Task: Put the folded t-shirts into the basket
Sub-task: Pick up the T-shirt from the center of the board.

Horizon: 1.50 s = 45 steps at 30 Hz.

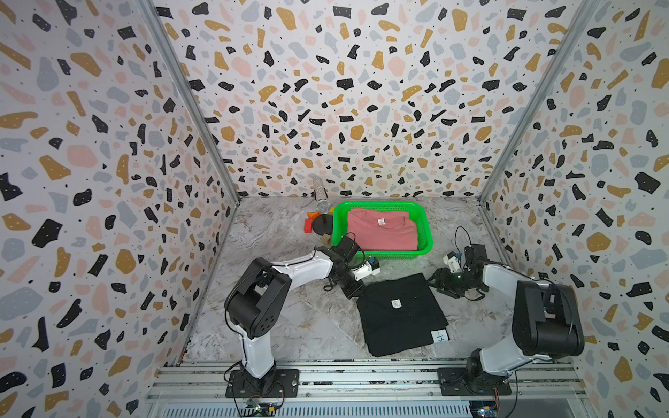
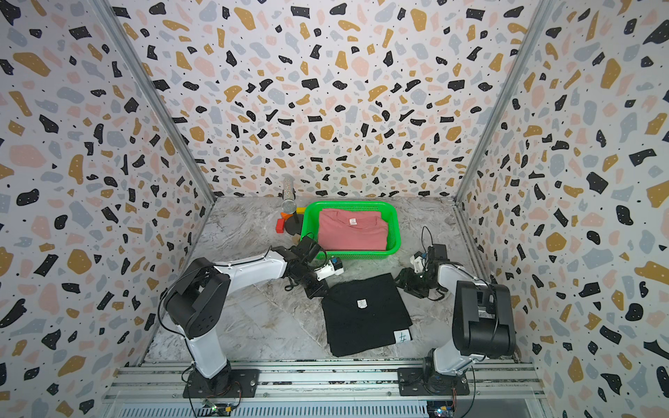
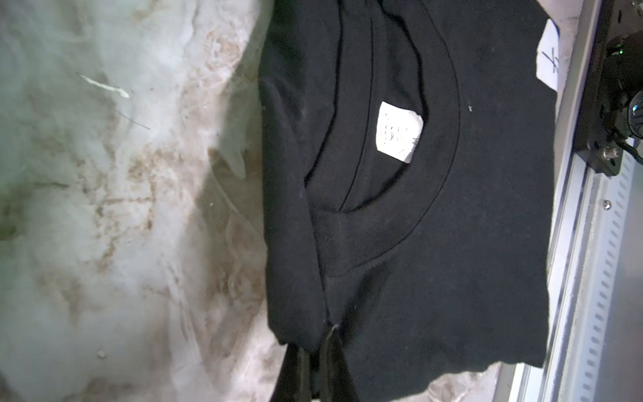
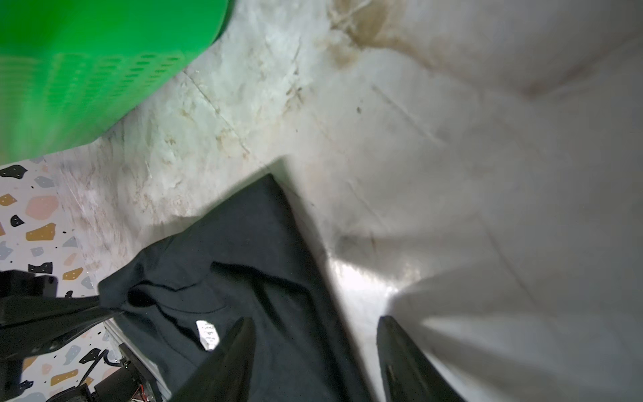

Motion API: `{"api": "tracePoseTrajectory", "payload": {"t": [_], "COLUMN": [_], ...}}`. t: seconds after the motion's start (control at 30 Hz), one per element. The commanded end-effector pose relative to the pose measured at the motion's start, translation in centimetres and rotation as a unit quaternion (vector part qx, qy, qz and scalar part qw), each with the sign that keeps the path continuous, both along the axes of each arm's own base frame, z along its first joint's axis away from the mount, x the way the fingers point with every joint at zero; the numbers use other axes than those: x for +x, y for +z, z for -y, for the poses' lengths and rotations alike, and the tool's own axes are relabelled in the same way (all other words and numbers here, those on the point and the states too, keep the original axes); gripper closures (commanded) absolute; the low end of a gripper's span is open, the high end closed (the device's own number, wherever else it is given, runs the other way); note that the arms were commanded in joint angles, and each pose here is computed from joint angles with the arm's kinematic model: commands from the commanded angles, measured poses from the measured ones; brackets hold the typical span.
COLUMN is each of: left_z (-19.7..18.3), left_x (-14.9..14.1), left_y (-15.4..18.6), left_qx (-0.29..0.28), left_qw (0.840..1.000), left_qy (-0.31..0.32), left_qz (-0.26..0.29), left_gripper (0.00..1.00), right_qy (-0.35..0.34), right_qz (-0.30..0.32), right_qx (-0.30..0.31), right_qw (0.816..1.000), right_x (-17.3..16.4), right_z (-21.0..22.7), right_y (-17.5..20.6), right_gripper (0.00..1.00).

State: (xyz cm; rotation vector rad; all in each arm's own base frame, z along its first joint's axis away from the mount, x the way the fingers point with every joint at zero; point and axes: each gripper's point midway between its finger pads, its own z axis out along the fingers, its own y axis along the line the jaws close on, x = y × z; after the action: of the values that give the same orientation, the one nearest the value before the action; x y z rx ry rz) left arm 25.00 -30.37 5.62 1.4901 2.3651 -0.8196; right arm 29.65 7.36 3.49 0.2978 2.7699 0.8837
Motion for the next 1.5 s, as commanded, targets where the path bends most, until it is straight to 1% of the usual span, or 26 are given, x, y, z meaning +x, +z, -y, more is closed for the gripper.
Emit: {"api": "tracePoseTrajectory", "payload": {"t": [0.0, 0.03, 0.1, 0.17, 0.23, 0.33, 0.47, 0.6, 0.73, 0.9, 0.93, 1.07, 1.13, 1.2, 1.23, 1.33, 1.47], "left_z": [-0.2, -0.2, 0.1, 0.3, 0.2, 0.0, 0.0, 0.1, -0.3, -0.9, -1.1, -1.8, -2.0, -2.1, -2.3, -2.5, -3.1], "left_x": [-1.3, -1.4, -1.6, -1.8, -1.8, -1.8, -1.9, -2.2, -2.1, -1.8, -1.6, -1.1, -0.9, -0.8, -0.7, -0.8, -0.3], "left_y": [0.7, 0.7, 1.0, 1.1, 1.1, 0.9, 0.9, 1.0, 0.5, 0.4, 0.3, 0.1, -0.1, -0.4, -0.5, -0.7, -1.1], "left_qx": [0.002, 0.006, 0.010, 0.011, 0.013, 0.019, 0.021, 0.020, 0.032, 0.040, 0.042, 0.048, 0.049, 0.053, 0.056, 0.061, 0.074], "left_qw": [1.000, 1.000, 0.999, 0.999, 0.999, 0.999, 0.999, 0.998, 0.997, 0.996, 0.996, 0.996, 0.996, 0.995, 0.995, 0.993, 0.991], "left_qy": [-0.027, -0.029, -0.034, -0.037, -0.038, -0.042, -0.050, -0.061, -0.063, -0.065, -0.065, -0.063, -0.063, -0.064, -0.067, -0.084, -0.097], "left_qz": [0.000, 0.002, 0.000, -0.005, -0.005, 0.000, 0.002, -0.019, -0.039, -0.044, -0.043, -0.041, -0.042, -0.046, -0.047, -0.055, -0.049], "left_gripper": [1.00, 1.00, 1.00, 1.00, 1.00, 1.00, 1.00, 1.00, 1.00, 1.00, 1.00, 1.00, 1.00, 1.00, 1.00, 1.00, 1.00], "right_qy": [0.016, 0.018, 0.020, 0.023, 0.024, 0.024, 0.024, 0.018, 0.014, 0.008, 0.009, 0.014, 0.018, 0.021, 0.024, 0.025, -0.002], "right_qz": [0.064, 0.070, 0.075, 0.060, 0.046, 0.044, 0.030, 0.026, -0.004, -0.012, -0.006, 0.023, 0.032, 0.036, 0.038, 0.034, 0.013], "right_qx": [-0.011, -0.008, 0.022, 0.046, 0.057, 0.070, 0.097, 0.105, 0.113, 0.092, 0.090, 0.092, 0.098, 0.112, 0.118, 0.122, 0.084], "right_qw": [0.998, 0.997, 0.997, 0.997, 0.997, 0.996, 0.994, 0.994, 0.994, 0.996, 0.996, 0.995, 0.995, 0.993, 0.992, 0.992, 0.996], "right_x": [2.3, 2.5, 2.6, 2.3, 1.9, 1.2, 0.0, -0.9, -2.4, -3.8, -4.0, -3.7, -3.6, -3.4, -3.4, -3.8, -5.6], "right_z": [0.2, 0.0, -1.1, -2.1, -2.6, -2.9, -3.7, -3.9, -4.1, -3.8, -3.8, -3.9, -4.1, -4.4, -4.6, -4.8, -3.9], "right_y": [1.1, 0.7, 0.0, -1.0, -1.5, -1.4, -1.4, -1.3, -1.6, -1.5, -1.2, 0.2, 0.6, 0.8, 1.0, 1.5, 1.7], "right_gripper": [0.33, 0.32, 0.32, 0.33, 0.35, 0.39, 0.41, 0.48, 0.55, 0.61, 0.68, 0.78, 0.87, 0.98, 1.00, 1.00, 1.00]}}
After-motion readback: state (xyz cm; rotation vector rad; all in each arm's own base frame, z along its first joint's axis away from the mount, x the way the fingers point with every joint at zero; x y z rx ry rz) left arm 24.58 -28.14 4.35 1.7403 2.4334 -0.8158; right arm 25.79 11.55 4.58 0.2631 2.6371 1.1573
